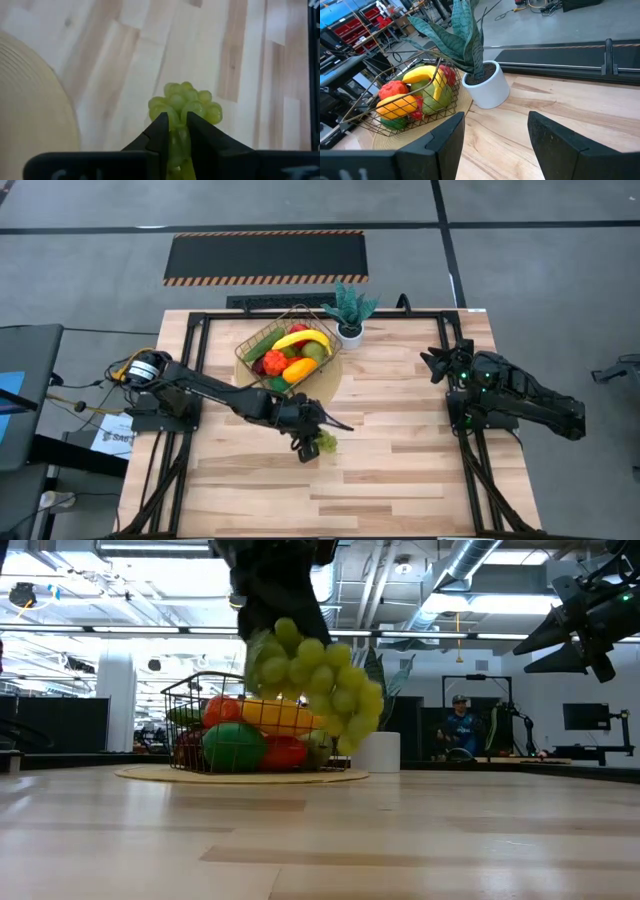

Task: Build produce basket
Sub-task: Put the grapes into the wire basket, then return to Home Position

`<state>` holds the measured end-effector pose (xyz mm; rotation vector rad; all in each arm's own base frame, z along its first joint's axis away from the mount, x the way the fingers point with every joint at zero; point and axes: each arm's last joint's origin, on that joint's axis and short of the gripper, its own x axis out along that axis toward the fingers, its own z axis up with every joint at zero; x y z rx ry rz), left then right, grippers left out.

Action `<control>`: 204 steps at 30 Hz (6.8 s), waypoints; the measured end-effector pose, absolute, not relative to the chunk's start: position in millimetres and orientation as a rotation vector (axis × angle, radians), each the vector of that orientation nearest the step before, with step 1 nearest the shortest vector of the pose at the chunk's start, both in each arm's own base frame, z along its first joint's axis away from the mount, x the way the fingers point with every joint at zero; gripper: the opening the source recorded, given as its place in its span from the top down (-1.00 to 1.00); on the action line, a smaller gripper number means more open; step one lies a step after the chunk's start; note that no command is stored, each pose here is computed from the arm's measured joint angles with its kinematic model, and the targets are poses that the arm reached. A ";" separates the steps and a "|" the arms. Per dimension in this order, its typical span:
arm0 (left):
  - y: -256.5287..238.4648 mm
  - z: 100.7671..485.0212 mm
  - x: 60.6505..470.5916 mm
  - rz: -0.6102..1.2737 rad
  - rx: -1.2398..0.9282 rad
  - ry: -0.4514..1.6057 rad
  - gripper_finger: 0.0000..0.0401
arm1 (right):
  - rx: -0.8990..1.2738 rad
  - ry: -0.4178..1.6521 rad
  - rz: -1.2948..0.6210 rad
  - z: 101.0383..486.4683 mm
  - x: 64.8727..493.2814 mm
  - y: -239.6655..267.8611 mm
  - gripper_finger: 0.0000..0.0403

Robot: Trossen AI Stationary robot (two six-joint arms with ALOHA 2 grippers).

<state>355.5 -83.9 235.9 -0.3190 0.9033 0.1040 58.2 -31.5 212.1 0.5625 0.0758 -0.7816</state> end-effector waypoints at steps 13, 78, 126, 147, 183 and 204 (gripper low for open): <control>-25.4 324.4 363.3 0.337 -0.248 0.788 0.83 | 0.562 0.075 -0.782 212.2 58.2 -31.6 -0.19; 90.9 428.6 301.2 0.376 -0.345 0.530 -0.39 | 0.536 -0.184 -0.677 243.8 59.6 -31.2 -0.19; 15.1 198.7 86.8 0.388 -0.478 0.003 -0.39 | 0.325 -0.108 -0.252 172.5 98.2 -13.5 -0.19; 14.9 179.9 84.2 0.415 -0.567 0.070 -0.39 | 0.331 -0.059 -0.294 166.8 98.7 -14.7 -0.19; 14.6 170.4 81.2 0.445 -0.544 0.185 -0.39 | 0.330 -0.056 -0.293 166.1 98.8 -14.6 -0.19; 14.6 170.3 81.1 0.445 -0.543 0.186 -0.39 | 0.330 -0.056 -0.292 166.1 98.8 -14.6 -0.19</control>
